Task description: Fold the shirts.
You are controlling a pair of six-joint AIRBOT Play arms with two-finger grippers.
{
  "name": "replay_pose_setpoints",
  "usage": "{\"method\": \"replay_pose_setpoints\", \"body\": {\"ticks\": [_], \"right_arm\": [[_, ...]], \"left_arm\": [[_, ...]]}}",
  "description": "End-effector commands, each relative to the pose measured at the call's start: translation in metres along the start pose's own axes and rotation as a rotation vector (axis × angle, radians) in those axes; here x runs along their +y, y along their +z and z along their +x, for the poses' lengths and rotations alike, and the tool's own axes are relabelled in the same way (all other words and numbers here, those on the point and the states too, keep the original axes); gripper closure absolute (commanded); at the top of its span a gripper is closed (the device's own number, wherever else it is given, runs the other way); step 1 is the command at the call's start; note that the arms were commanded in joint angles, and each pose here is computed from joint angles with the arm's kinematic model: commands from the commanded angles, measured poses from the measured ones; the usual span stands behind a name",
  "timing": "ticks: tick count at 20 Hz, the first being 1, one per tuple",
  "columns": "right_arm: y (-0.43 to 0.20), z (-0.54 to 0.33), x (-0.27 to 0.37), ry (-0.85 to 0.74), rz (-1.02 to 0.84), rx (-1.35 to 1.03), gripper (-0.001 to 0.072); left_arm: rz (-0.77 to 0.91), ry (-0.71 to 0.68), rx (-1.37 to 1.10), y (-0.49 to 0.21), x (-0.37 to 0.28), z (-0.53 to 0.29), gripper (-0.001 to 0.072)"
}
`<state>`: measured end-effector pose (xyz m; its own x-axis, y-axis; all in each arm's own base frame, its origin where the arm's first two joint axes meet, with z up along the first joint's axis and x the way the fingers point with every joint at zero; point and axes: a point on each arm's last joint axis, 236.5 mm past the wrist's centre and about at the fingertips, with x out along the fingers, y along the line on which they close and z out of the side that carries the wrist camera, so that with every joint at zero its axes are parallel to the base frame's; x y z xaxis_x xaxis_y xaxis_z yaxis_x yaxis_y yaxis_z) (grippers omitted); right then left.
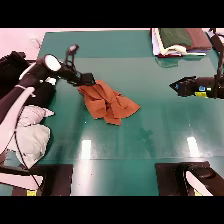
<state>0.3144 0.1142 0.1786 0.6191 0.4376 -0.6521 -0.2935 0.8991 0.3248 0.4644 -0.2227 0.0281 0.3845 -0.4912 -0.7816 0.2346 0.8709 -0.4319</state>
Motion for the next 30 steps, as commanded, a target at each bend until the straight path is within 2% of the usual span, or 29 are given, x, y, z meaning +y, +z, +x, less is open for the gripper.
{"method": "replay_pose_setpoints", "body": {"ticks": [1, 4, 6, 10, 13, 16, 18, 20, 25, 26, 27, 28, 30], "right_arm": [[-0.001, 0.000, 0.000, 0.000, 0.001, 0.003, 0.0693], [-0.001, 0.000, 0.000, 0.001, 0.001, 0.004, 0.0694], [0.000, -0.002, 0.001, 0.000, -0.001, -0.001, 0.0694], [0.028, -0.027, 0.013, 0.006, -0.039, -0.090, 0.0694], [0.079, -0.078, 0.044, 0.038, -0.101, -0.254, 0.0694], [0.125, -0.138, 0.070, 0.043, -0.169, -0.445, 0.0694], [0.145, -0.171, 0.084, 0.047, -0.201, -0.543, 0.0693], [0.157, -0.191, 0.093, 0.046, -0.228, -0.589, 0.0694], [0.169, -0.201, 0.105, 0.055, -0.275, -0.547, 0.0694], [0.167, -0.197, 0.105, 0.056, -0.281, -0.515, 0.0694], [0.165, -0.192, 0.104, 0.056, -0.286, -0.476, 0.0694], [0.162, -0.186, 0.102, 0.056, -0.290, -0.439, 0.0694], [0.157, -0.173, 0.099, 0.059, -0.292, -0.367, 0.0694]], "left_arm": [[-0.096, -0.040, 0.025, -0.011, -0.001, 0.046, 0.0103], [-0.105, -0.069, -0.089, 0.017, -0.014, 0.045, 0.0111], [-0.093, -0.090, -0.124, 0.035, -0.023, 0.032, 0.0675], [0.001, -0.202, -0.306, 0.104, -0.082, -0.060, 0.0686], [0.279, -0.273, -0.597, 0.146, -0.162, -0.212, 0.0687], [0.508, -0.326, -0.829, 0.124, -0.234, -0.346, 0.0688], [0.593, -0.358, -0.880, 0.098, -0.264, -0.384, 0.0687], [0.653, -0.381, -0.839, 0.077, -0.285, -0.377, 0.0687], [0.763, -0.409, -0.516, 0.022, -0.322, -0.249, 0.0682], [0.761, -0.407, -0.456, 0.016, -0.323, -0.218, 0.0479], [0.738, -0.402, -0.401, 0.013, -0.320, -0.188, 0.0124], [0.689, -0.391, -0.359, 0.015, -0.313, -0.165, 0.0099], [0.615, -0.347, -0.317, 0.028, -0.288, -0.137, 0.0104]]}}
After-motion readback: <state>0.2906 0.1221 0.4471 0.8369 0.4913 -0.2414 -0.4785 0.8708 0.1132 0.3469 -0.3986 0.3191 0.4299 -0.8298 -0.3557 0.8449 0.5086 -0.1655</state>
